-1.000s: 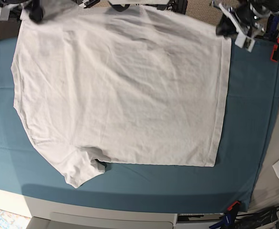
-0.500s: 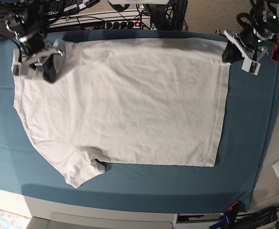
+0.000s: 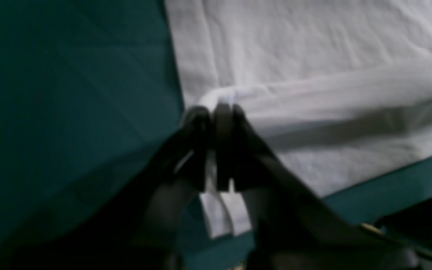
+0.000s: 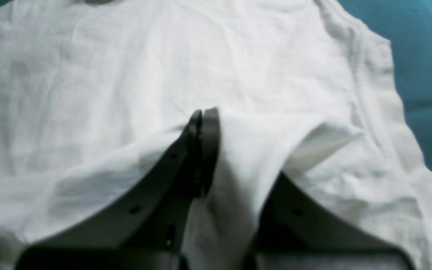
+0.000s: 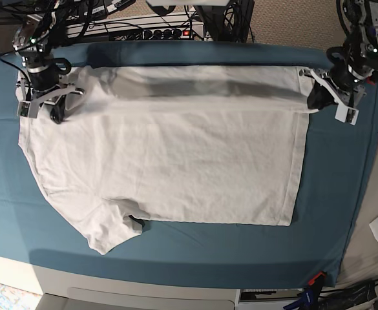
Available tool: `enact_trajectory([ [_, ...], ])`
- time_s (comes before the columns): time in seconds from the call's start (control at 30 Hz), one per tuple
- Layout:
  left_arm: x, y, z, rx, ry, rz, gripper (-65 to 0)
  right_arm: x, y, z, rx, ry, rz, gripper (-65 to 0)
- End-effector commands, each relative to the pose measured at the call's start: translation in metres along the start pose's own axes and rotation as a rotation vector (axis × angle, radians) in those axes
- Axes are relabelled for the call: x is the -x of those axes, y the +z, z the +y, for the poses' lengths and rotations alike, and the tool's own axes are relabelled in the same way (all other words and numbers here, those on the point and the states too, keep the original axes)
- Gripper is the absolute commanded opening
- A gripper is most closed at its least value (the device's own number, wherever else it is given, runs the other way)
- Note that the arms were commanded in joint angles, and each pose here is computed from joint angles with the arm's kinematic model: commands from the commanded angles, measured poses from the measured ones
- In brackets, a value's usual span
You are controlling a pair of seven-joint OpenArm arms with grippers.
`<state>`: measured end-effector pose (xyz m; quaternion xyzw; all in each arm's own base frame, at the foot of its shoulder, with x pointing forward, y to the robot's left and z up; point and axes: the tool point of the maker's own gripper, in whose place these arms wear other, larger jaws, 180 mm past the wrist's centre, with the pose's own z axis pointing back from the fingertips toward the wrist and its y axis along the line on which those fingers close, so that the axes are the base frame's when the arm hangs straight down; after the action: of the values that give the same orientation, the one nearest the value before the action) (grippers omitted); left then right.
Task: Fold the T-shirt properly
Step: 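Lift the shirt edge with both grippers and fold it over, then release the folded edge and raise both grippers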
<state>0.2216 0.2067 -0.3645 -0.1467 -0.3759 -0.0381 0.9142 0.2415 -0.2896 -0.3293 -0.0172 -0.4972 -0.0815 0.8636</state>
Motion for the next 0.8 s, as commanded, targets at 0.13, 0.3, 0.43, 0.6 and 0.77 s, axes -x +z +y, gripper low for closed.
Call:
enact_trajectory([
  [0.13,-0.011,0.003,0.010,-0.025,-0.021,-0.033,-65.0,0.002,-0.016,-0.013,0.022,-0.051,-0.014,-65.0],
  [0.3,-0.014,0.003,0.013,-0.043,-0.040,-0.048,-38.8,0.019,-0.022,-0.003,-0.056,-0.032,0.022,-50.7],
  [0.43,-0.012,0.007,0.039,-0.179,-0.076,-0.017,-30.4,0.003,-0.013,-0.026,0.014,-0.040,-0.033,-30.8],
  [0.6,-0.024,0.024,0.067,-0.283,-0.167,0.007,-30.4,-0.041,0.038,-0.108,0.243,-0.068,-0.159,-30.8],
  [0.77,-0.050,0.049,0.082,-0.345,-0.212,-0.040,-30.4,-0.063,0.107,-0.190,0.459,-0.102,-0.213,-30.8],
])
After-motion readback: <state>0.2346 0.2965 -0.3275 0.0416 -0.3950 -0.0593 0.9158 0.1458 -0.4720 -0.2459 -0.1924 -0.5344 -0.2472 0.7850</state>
